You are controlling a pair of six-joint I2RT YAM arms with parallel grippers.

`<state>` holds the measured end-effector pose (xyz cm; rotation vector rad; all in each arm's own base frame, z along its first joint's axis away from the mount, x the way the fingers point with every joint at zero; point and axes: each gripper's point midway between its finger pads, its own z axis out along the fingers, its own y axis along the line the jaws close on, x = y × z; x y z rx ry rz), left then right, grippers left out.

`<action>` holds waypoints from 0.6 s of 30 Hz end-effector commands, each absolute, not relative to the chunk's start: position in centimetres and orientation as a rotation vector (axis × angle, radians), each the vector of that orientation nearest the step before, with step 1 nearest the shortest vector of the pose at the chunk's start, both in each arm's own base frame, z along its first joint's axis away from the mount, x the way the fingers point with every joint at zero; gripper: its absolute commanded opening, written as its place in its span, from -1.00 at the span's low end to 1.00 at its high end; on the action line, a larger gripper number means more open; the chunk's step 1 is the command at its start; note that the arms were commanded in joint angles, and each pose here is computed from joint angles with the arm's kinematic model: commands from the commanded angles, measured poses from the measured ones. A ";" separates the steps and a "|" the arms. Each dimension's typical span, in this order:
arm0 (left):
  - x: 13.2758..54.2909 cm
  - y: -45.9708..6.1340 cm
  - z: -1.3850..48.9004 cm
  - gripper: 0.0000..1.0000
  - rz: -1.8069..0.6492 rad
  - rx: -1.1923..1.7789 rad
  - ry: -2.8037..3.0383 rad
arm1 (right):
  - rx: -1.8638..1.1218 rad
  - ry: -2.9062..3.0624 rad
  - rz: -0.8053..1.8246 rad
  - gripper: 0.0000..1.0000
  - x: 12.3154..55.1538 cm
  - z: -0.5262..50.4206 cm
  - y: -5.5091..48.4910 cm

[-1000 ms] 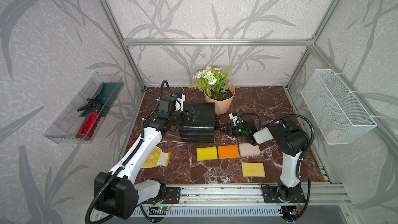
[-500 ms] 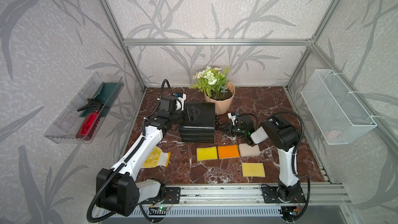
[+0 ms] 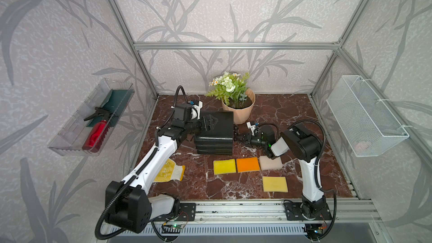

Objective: Take the sponge out of the drawer
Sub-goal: Open the drawer in the storage box.

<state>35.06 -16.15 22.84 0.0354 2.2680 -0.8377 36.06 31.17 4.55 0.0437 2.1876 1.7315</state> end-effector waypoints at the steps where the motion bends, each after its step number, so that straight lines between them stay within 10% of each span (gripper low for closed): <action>1: 34.1 -16.0 20.2 0.66 -0.832 -0.003 2.383 | 0.022 2.200 1.747 -0.27 35.6 3.8 31.7; 18: 34.1 -15.8 20.1 0.65 -0.818 -0.015 2.392 | -0.005 2.232 1.711 -0.47 35.1 3.7 31.8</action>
